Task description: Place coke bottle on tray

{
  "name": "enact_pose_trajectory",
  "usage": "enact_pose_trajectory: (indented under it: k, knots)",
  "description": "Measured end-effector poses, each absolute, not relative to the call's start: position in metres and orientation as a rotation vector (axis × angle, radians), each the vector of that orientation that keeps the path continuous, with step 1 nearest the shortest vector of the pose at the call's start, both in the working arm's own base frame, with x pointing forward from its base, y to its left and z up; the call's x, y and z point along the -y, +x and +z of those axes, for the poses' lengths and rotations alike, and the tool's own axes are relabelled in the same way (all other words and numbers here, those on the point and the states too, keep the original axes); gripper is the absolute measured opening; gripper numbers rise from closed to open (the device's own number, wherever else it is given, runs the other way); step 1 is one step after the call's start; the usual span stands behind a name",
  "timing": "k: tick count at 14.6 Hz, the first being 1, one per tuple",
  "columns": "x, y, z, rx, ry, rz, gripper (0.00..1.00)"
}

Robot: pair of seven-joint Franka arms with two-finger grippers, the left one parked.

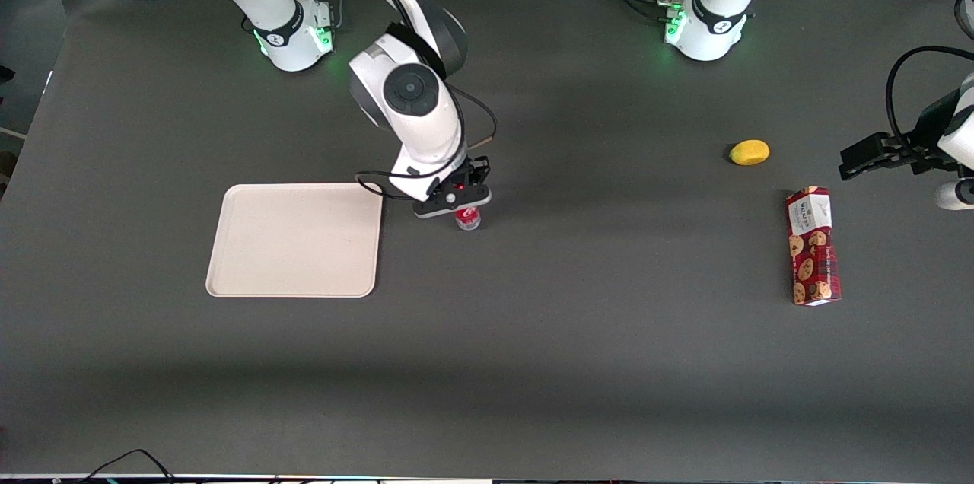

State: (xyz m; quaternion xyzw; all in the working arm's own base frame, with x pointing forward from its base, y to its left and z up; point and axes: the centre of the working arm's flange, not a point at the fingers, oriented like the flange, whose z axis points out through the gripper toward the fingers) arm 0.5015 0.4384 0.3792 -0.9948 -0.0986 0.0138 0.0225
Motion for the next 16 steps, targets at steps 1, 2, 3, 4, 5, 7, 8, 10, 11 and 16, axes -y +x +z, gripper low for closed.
enact_pose_trajectory:
  k: [1, 2, 3, 4, 5, 7, 8, 10, 11, 16]
  knots:
    - [-0.435, 0.503, 0.408, 0.317, -3.08, 0.042, 0.38]
    - [-0.431, 0.505, 0.437, 0.333, -3.078, 0.038, 0.38]
    - [-0.424, 0.506, 0.467, 0.341, -3.079, 0.038, 0.38]
    - [-0.415, 0.507, 0.491, 0.341, -3.084, 0.045, 0.38]
    - [-0.406, 0.509, 0.507, 0.334, -3.088, 0.053, 0.38]
    - [-0.386, 0.52, 0.514, 0.299, -3.093, 0.063, 0.38]
    - [-0.375, 0.528, 0.51, 0.286, -3.103, 0.067, 0.38]
    - [-0.342, 0.547, 0.5, 0.317, -3.156, 0.059, 0.38]
    - [-0.314, 0.56, 0.493, 0.34, -3.181, 0.065, 0.38]
    - [-0.14, 0.59, 0.467, 0.376, -3.189, 0.129, 0.38]
